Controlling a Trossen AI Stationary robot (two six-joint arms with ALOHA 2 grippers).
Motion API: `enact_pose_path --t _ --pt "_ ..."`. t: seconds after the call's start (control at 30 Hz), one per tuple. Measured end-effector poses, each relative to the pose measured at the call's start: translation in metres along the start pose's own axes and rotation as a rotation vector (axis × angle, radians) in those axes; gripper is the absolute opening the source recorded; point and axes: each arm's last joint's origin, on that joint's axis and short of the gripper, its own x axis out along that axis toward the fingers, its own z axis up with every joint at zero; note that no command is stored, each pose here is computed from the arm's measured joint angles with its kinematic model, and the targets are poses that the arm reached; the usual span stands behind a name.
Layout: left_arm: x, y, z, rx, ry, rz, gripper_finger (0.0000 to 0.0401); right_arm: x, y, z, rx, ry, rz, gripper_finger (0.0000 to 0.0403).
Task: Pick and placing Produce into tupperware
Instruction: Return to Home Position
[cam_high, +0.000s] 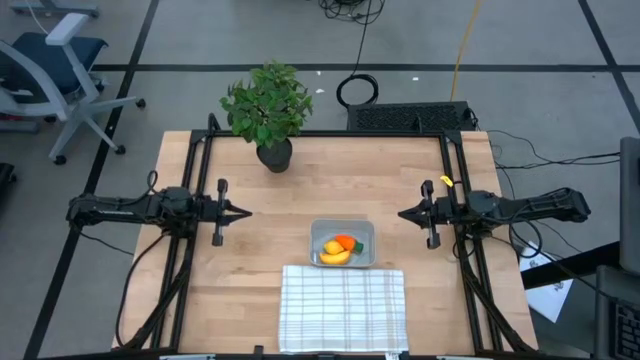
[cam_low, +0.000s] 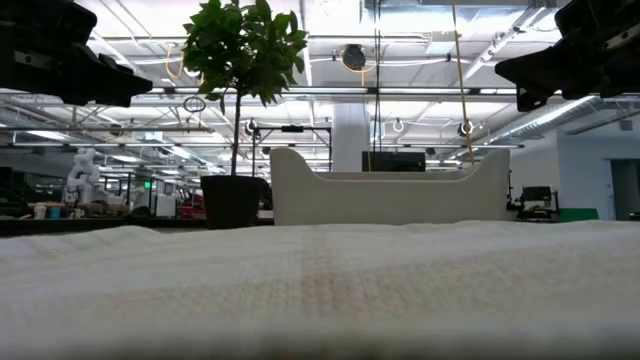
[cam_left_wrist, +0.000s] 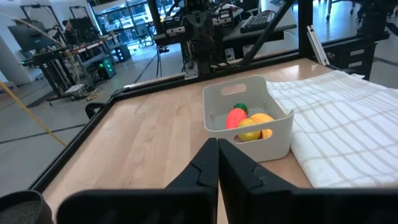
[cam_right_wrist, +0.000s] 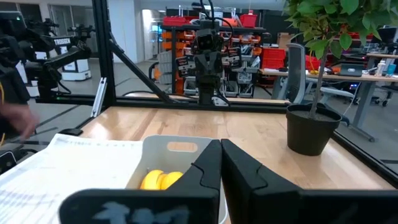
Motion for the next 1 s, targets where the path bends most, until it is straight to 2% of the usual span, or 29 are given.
enact_pose_path --t 0.37,0.8,1.0 --pt "0.0000 0.0000 -0.0001 0.000 0.001 0.000 0.0027 0.0000 0.0000 0.0000 0.000 0.000 0.000 0.0000" --pt "0.0000 0.0000 -0.0001 0.000 0.001 0.000 0.0002 0.0000 0.0000 0.0000 0.000 0.000 0.000 0.0000" --pt "0.0000 0.0000 -0.0001 0.000 0.001 0.000 0.0019 0.0000 0.0000 0.0000 0.000 0.000 0.000 0.0000"
